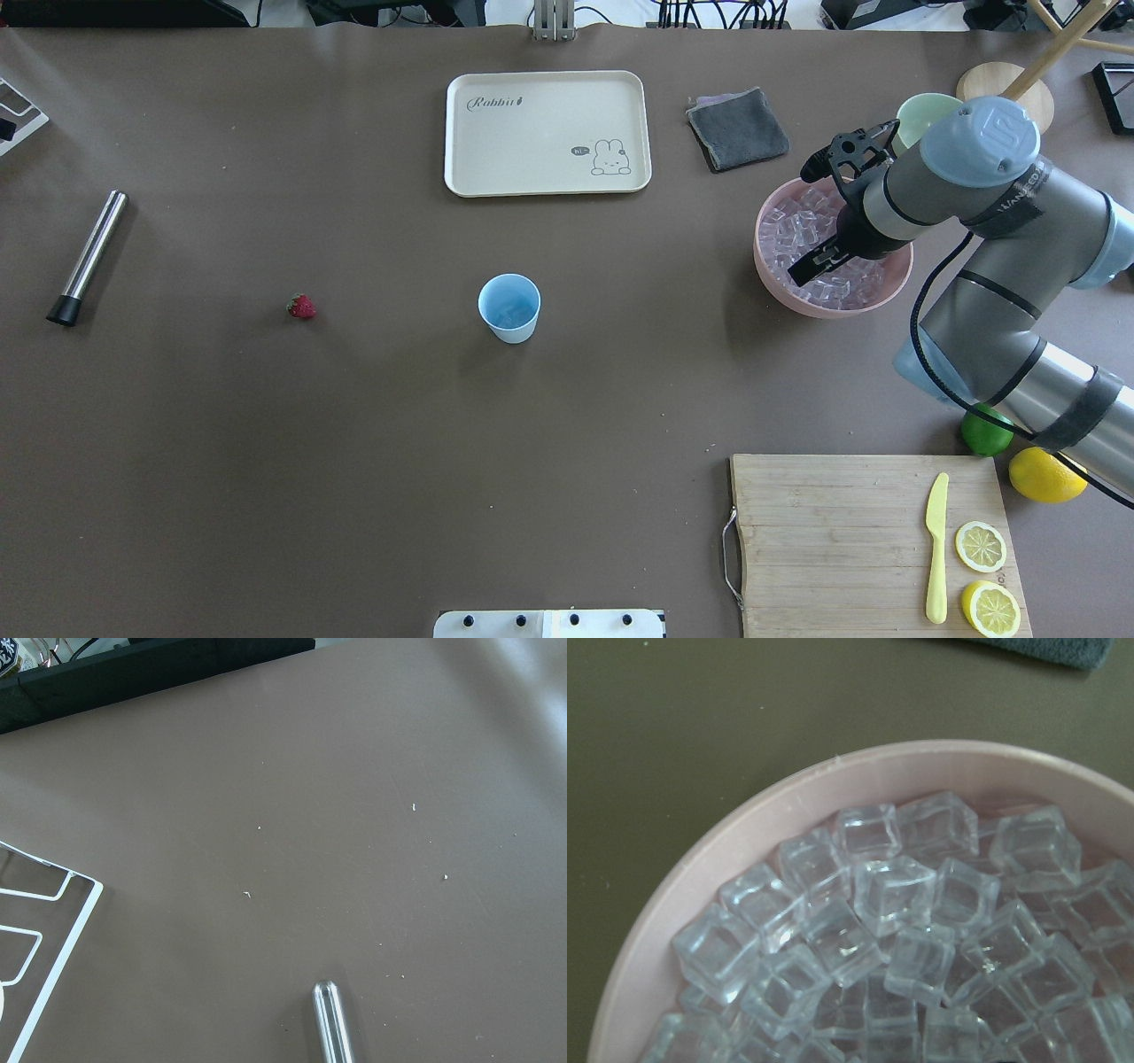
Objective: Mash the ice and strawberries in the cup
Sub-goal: 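Lower the right gripper into the ice and grasp a cube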
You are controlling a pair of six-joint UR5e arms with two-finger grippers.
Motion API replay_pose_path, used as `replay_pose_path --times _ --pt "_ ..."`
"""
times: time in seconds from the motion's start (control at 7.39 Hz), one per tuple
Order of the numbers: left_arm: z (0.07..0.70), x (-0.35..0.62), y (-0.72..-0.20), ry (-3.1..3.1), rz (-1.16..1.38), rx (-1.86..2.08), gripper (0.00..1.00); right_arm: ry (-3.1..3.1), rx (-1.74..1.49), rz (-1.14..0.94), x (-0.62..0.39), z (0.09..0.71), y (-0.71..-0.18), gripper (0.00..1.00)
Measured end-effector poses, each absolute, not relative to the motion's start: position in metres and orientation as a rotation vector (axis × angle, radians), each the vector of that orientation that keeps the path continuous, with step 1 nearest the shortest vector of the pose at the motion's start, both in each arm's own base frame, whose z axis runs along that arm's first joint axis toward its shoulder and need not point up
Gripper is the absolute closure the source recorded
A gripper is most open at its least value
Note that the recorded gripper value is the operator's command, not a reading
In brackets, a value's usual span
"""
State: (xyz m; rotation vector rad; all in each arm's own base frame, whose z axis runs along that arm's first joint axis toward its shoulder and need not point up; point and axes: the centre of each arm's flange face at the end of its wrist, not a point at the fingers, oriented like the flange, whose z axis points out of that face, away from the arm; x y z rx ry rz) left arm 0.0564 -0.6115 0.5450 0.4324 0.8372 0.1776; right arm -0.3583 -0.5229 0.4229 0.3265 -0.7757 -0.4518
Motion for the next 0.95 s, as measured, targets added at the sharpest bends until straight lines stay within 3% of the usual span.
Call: replay_pose_path --times 0.27,0.54,0.81,0.95 --pt "0.545 0.059 -0.612 0.837 0.181 0.432 0.03 -0.778 0.327 -0.45 -0.359 0.424 -0.523 0.54" --pt "0.547 0.059 -0.611 0.838 0.184 0.439 0.03 -0.785 0.337 -0.449 -0.359 0.415 -0.525 0.88" --pt "0.548 0.059 -0.61 0.839 0.186 0.442 0.03 -0.788 0.348 -0.429 -0.348 0.408 -0.535 0.87" --pt "0.55 0.058 -0.609 0.839 0.186 0.443 0.03 -0.79 0.352 -0.422 -0.343 0.404 -0.539 0.77"
